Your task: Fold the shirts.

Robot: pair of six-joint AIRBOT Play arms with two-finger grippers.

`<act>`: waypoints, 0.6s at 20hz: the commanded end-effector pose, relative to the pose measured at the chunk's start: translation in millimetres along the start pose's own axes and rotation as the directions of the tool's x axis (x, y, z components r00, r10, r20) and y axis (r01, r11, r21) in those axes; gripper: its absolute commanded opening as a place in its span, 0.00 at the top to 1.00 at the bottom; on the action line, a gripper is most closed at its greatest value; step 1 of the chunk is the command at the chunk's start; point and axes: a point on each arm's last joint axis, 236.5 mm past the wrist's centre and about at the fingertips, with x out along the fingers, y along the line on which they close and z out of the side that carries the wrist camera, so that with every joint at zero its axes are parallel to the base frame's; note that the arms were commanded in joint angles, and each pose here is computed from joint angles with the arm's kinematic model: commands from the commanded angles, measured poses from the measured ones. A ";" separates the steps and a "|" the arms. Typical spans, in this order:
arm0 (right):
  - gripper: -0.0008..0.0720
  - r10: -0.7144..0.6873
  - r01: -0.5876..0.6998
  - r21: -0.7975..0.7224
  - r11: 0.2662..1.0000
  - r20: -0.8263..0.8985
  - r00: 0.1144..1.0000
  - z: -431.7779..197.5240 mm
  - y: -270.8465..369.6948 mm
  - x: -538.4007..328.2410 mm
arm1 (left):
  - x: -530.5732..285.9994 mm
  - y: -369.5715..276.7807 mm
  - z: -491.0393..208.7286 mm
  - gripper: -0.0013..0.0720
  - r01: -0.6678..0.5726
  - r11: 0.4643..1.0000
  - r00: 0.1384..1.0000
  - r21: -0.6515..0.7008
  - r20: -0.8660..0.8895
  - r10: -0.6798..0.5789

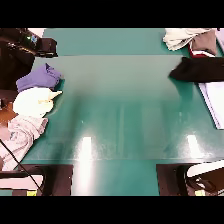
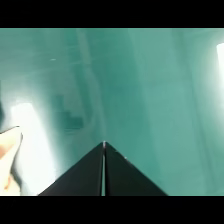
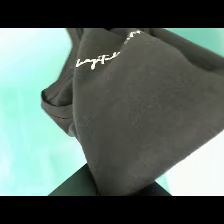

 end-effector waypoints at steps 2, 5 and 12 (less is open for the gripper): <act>0.97 -0.051 0.039 0.085 0.996 0.150 0.987 29.6 -50.6 -30.4 | 0.1 -11.5 0.7 0.95 0.050 0.998 0.999 -0.034 0.003 -0.050; 0.97 0.082 -0.105 0.068 0.992 0.288 0.954 59.8 -25.2 -49.2 | 0.1 -11.6 -0.4 0.95 0.050 0.998 0.999 -0.044 -0.002 -0.050; 0.96 0.063 -0.066 -0.005 0.998 0.348 0.935 66.0 4.3 -99.0 | 0.1 -11.8 -1.3 0.96 0.051 0.998 0.999 -0.043 -0.006 -0.051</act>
